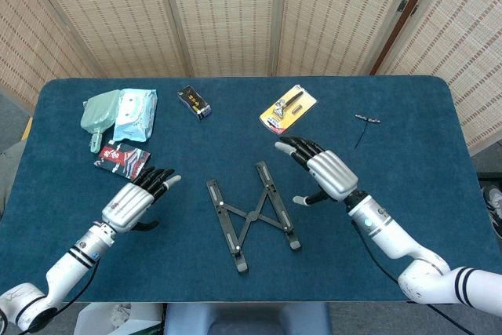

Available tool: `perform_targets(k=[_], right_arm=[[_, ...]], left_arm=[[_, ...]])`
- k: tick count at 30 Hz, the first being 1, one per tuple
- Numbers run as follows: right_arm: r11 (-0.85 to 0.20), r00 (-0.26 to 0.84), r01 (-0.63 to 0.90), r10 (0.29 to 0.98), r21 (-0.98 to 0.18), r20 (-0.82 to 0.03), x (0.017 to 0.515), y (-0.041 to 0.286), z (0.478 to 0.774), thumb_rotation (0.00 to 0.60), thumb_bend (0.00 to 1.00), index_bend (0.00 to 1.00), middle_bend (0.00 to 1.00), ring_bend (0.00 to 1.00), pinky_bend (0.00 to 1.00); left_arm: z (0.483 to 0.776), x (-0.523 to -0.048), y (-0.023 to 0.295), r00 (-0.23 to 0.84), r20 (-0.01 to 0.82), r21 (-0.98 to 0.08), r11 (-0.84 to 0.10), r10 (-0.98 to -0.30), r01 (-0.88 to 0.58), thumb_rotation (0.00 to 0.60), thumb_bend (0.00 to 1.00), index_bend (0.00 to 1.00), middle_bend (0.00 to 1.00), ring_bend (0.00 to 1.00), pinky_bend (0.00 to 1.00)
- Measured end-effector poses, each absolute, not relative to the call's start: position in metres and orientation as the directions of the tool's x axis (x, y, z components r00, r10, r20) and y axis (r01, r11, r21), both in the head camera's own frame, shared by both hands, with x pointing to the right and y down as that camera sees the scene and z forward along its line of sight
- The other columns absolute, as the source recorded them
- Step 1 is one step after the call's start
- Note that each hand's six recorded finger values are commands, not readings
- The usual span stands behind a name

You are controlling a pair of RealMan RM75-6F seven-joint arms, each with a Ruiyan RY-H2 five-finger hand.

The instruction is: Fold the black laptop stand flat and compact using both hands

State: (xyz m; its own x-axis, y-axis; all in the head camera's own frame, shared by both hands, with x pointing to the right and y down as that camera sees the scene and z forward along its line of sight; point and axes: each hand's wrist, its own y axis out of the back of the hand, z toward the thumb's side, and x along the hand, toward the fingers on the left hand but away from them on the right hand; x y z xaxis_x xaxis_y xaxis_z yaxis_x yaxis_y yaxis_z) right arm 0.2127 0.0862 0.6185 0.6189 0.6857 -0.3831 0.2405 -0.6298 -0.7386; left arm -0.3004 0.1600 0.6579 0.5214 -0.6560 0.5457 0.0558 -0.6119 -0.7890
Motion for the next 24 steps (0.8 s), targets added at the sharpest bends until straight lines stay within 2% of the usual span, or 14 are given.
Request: perform_targets(k=[5, 9, 15, 24], right_arm=[[-0.56, 0.655, 0.026, 0.635, -0.828, -0.409, 0.228, 0.11, 0.626, 0.6, 0.0, 0.0, 0.02, 0.0, 0.09], [-0.518, 0.662, -0.085, 0.609, -0.851, -0.437, 0.238, 0.13, 0.642, 0.6, 0.0, 0.0, 0.0, 0.0, 0.01], [-0.487, 0.641, -0.136, 0.621, -0.863, -0.451, 0.239, 0.144, 0.654, 0.6, 0.0, 0.0, 0.0, 0.0, 0.0], [-0.536, 0.535, -0.132, 0.669, -0.834, -0.515, 0.236, 0.155, 0.674, 0.6, 0.0, 0.0, 0.0, 0.0, 0.0]], left_arm=[[0.677, -0.285, 0.151, 0.531, 0.561, -0.779, -0.622, -0.635, 0.079, 0.6, 0.17, 0.0, 0.01, 0.01, 0.0], [0.693, -0.277, 0.147, 0.519, 0.583, -0.765, -0.638, -0.626, 0.091, 0.6, 0.17, 0.0, 0.0, 0.0, 0.0], [0.708, -0.26, 0.143, 0.503, 0.596, -0.746, -0.664, -0.626, 0.058, 0.6, 0.17, 0.0, 0.0, 0.0, 0.0], [0.725, -0.241, 0.145, 0.478, 0.642, -0.683, -0.73, -0.599, 0.004, 0.6, 0.17, 0.0, 0.0, 0.0, 0.0]])
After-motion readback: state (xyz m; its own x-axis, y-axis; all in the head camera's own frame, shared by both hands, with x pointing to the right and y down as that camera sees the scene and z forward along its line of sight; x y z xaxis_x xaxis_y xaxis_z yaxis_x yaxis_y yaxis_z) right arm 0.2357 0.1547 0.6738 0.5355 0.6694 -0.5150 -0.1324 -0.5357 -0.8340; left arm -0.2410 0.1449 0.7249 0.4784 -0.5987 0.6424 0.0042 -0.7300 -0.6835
